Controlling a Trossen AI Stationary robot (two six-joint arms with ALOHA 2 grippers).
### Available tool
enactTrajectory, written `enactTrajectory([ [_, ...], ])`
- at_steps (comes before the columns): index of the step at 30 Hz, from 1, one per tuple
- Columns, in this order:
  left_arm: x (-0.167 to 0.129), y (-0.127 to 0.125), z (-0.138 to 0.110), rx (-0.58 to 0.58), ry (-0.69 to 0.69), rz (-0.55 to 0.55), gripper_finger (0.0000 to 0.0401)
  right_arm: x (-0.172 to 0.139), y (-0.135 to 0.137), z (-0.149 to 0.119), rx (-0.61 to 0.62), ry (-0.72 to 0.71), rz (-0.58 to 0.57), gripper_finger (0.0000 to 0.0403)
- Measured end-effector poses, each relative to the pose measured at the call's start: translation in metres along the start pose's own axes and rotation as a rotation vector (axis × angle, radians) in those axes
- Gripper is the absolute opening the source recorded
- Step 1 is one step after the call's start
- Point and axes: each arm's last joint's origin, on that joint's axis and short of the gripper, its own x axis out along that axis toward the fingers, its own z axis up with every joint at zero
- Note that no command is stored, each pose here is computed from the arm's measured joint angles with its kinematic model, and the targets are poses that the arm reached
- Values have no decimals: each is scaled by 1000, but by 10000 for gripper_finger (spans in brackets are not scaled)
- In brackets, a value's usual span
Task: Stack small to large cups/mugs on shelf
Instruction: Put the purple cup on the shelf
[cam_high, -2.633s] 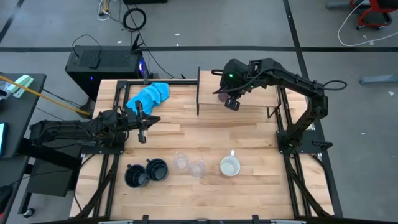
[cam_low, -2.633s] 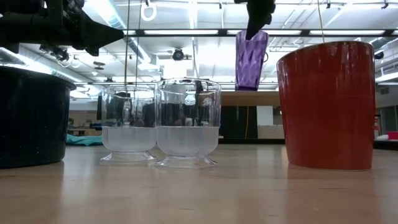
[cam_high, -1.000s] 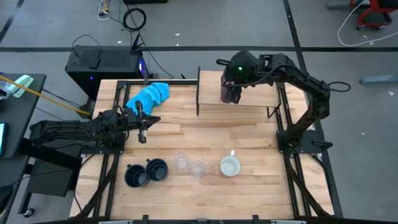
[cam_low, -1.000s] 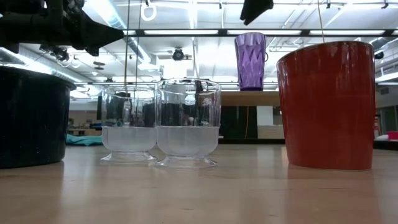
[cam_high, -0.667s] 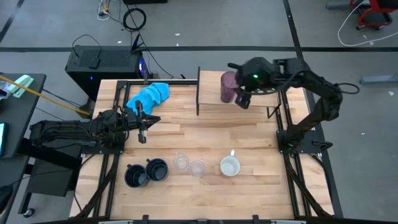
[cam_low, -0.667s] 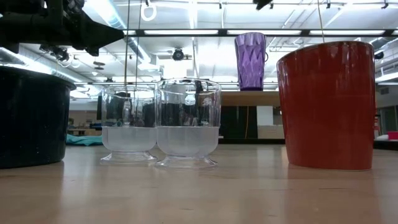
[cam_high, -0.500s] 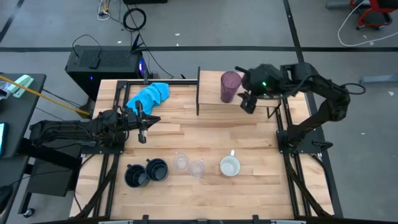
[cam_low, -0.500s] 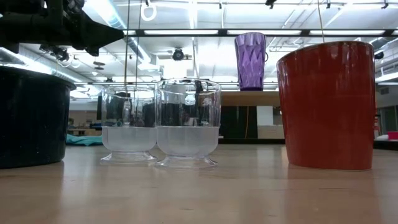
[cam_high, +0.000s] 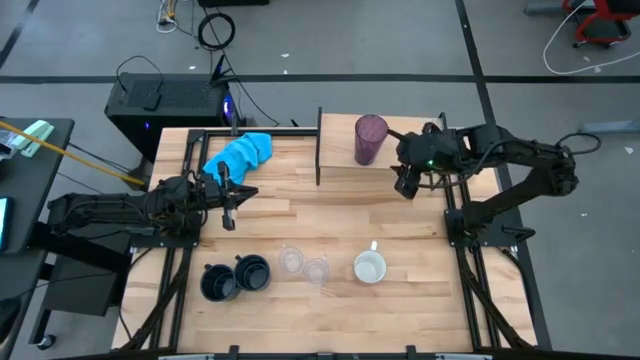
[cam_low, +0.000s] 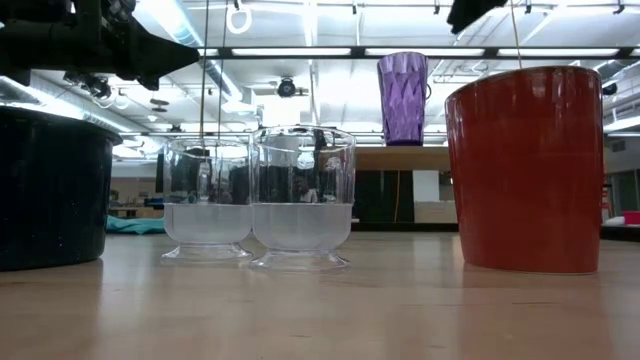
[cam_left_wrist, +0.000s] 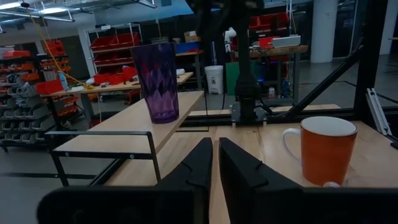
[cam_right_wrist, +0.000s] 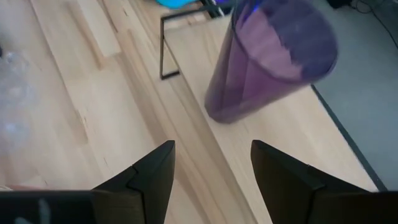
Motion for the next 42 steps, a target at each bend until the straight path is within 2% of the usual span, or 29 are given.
enactTrajectory([
  [9,0,0,0,0,0,0,28,53,-6,-25,0,132,-170,217],
  [13,0,0,0,0,-1,0,30,77,-9,-36,20,138,-252,217],
  [21,0,0,0,0,0,0,40,101,-10,-61,102,-34,-401,217],
  [25,0,0,0,0,0,0,37,115,-8,-75,197,-158,-414,217],
  [29,0,0,0,0,0,0,31,130,-6,-86,247,-217,-426,217],
  [34,0,0,0,0,0,0,28,143,-9,-91,294,-248,-443,217],
  [42,0,0,0,0,0,0,37,153,-17,-81,330,-288,-480,217],
])
